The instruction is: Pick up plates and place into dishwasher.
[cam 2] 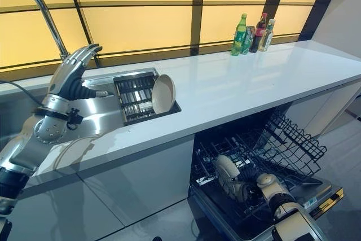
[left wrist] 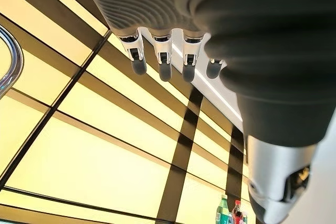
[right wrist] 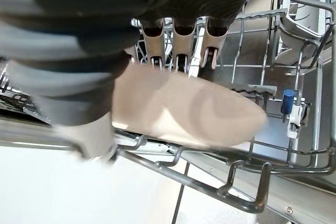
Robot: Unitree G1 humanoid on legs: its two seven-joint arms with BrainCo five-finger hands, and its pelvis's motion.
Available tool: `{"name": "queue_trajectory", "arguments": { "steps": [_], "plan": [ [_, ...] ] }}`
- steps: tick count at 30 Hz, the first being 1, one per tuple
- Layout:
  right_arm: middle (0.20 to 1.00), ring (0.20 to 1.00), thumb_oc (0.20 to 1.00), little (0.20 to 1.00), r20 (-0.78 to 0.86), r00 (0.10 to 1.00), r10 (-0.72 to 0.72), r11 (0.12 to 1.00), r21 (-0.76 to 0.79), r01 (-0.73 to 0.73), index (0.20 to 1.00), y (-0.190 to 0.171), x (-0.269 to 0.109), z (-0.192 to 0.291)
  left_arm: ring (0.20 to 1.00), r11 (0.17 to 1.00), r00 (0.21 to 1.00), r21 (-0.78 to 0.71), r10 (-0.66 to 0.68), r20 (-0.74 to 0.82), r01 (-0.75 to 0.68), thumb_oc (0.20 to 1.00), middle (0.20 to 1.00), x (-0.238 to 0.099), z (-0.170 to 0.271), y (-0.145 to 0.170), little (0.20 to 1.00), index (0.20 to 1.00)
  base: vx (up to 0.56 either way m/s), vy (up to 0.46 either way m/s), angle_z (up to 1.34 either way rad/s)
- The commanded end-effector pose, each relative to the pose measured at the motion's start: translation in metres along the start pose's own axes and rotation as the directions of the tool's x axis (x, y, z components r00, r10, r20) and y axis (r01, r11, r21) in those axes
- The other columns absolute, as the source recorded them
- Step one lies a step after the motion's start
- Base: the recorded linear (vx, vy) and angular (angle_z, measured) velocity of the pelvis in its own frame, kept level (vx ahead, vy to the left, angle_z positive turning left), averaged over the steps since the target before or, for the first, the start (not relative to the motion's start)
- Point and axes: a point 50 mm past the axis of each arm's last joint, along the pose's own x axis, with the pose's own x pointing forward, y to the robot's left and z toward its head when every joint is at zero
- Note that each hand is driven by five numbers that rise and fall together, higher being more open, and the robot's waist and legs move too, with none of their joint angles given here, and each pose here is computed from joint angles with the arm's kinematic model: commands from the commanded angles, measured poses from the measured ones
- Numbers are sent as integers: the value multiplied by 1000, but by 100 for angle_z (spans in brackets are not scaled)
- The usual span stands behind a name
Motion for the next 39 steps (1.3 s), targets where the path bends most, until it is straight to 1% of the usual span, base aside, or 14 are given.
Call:
{"name": "queue_trajectory", "arguments": {
  "steps": [1, 4, 7, 9, 11, 13, 15, 16, 22, 24, 27, 31, 34, 39],
  "plan": [
    [1000, 1000, 1000, 1000, 125, 983, -134, 991, -12, 136, 1000, -33, -7, 33, 1000, 998, 994, -6, 61, 94, -61, 1000, 1000, 22, 20, 17, 1000, 1000, 0, 0, 0],
    [1000, 1000, 1000, 1000, 220, 956, -194, 979, -11, 201, 1000, -43, -16, 46, 1000, 998, 997, 41, 41, 65, -43, 1000, 1000, 18, 13, 13, 1000, 1000, 16, 26, 0],
    [1000, 1000, 1000, 1000, 381, 887, -262, 953, -41, 299, 1000, -58, -38, 72, 1000, 988, 999, 148, 28, 31, -32, 1000, 1000, 11, -2, 12, 1000, 1000, 26, 51, -2],
    [1000, 1000, 1000, 1000, 450, 848, -280, 941, -44, 335, 1000, -60, -50, 80, 1000, 982, 1000, 187, 23, 11, -25, 1000, 1000, 8, -8, 12, 1000, 1000, 28, 52, -4],
    [1000, 1000, 1000, 1000, 567, 772, -288, 923, -50, 380, 1000, -69, -74, 95, 1000, 961, 999, 275, 16, -29, -7, 1000, 1000, 5, -21, 17, 1000, 1000, 35, 78, -8],
    [1000, 1000, 1000, 1000, 648, 708, -280, 913, -48, 406, 1000, -73, -92, 105, 1000, 942, 998, 335, 11, -64, 11, 1000, 1000, 4, -32, 21, 1000, 1000, 39, 92, -16],
    [1000, 1000, 1000, 1000, 694, 666, -273, 909, -39, 414, 1000, -76, -105, 110, 1000, 928, 997, 373, 6, -79, 24, 1000, 1000, 5, -37, 23, 1000, 1000, 50, 88, -15],
    [1000, 1000, 1000, 1000, 725, 632, -275, 905, -27, 425, 1000, -78, -114, 112, 1000, 917, 995, 396, 0, -98, 39, 1000, 1000, 5, -42, 25, 1000, 1000, 54, 76, -16],
    [1000, 1000, 1000, 1000, 794, 536, -287, 901, 33, 433, 1000, -85, -142, 112, 1000, 884, 988, 462, -2, -156, 75, 1000, 1000, 4, -57, 30, 1000, 1000, 56, 92, -19],
    [1000, 1000, 1000, 1000, 811, 520, -268, 903, 23, 429, 1000, -84, -148, 113, 1000, 865, 985, 494, -2, -171, 88, 1000, 1000, 5, -60, 32, 1000, 1000, -1, 113, -14],
    [1000, 1000, 1000, 1000, 830, 502, -243, 887, -20, 462, 1000, -85, -156, 117, 1000, 838, 984, 537, 2, -179, 96, 1000, 1000, 9, -62, 37, 1000, 1000, -37, 108, -15],
    [1000, 1000, 1000, 1000, 867, 455, -204, 869, -55, 493, 1000, -89, -169, 137, 1000, 808, 982, 586, 67, -176, 50, 1000, 1000, 26, -63, 55, 1000, 1000, -117, 95, -16],
    [1000, 1000, 1000, 1000, 888, 422, -181, 859, -66, 508, 1000, -93, -179, 153, 1000, 773, 972, 634, 158, -172, -13, 1000, 1000, 36, -65, 76, 1000, 1000, -166, 75, -17],
    [1000, 1000, 1000, 1000, 896, 411, -169, 855, -74, 513, 1000, -97, -186, 156, 1000, 731, 947, 681, 246, -205, -42, 1000, 1000, 35, -75, 96, 1000, 1000, -79, 69, -11]
  ]
}}
